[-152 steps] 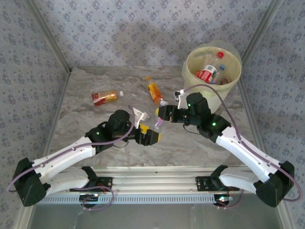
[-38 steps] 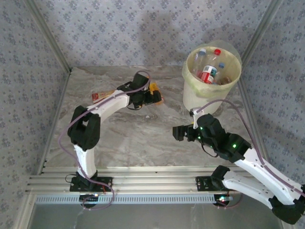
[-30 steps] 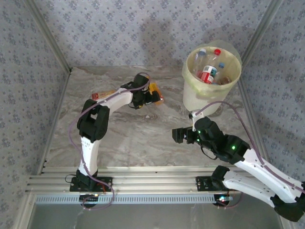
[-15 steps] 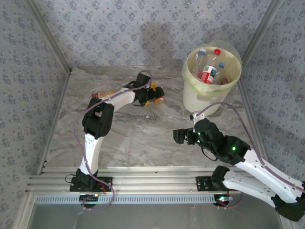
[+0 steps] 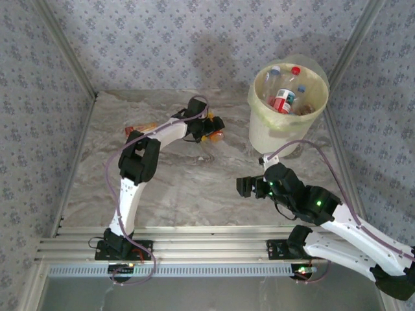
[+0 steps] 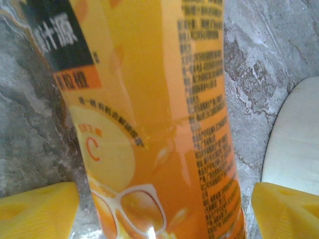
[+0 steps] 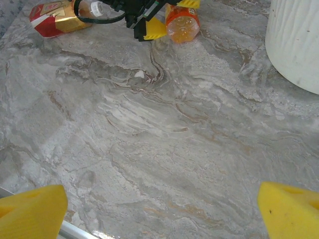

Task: Put the plastic bottles in the bin

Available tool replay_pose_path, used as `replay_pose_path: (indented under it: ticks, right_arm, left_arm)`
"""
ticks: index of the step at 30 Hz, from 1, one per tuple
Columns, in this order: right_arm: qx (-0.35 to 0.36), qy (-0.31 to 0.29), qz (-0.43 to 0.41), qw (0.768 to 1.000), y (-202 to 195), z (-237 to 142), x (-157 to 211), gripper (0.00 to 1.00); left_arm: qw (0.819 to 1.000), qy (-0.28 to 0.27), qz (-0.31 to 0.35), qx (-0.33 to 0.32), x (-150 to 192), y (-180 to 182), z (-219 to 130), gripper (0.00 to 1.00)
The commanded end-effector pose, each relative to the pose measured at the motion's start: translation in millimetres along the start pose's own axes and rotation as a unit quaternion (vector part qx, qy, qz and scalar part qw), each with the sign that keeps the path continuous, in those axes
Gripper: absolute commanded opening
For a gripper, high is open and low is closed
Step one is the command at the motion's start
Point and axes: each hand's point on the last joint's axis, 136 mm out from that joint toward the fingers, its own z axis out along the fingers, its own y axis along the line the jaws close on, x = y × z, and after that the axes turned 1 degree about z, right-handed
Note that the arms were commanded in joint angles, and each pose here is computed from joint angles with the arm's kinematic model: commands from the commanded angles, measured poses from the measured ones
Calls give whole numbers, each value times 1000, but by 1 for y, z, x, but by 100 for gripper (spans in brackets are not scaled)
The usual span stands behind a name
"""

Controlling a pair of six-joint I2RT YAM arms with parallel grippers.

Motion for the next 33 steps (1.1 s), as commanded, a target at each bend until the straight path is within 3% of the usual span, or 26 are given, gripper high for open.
replay_pose_path:
  ticks: [1, 15, 23, 29, 33]
  right_arm:
    - [13, 2, 5, 1000, -6, -2, 5, 100]
    - [19, 4, 12, 1000, -9, 1, 9, 100]
    - [20, 9, 49, 999, -11, 2, 13, 100]
    - [-14, 0, 76, 997, 3, -1, 1, 100]
    - [-51, -10, 103, 993, 16, -5, -15, 100]
  left_arm:
    - [1000, 18, -5, -1, 7, 2, 9, 87]
    - [999, 19, 22, 14, 15, -1, -8, 57]
    - [992, -8, 101, 71, 36, -13, -58, 56]
    - [976, -14, 196, 99, 84, -17, -104, 57]
    - [954, -25, 273, 118, 122, -32, -136, 58]
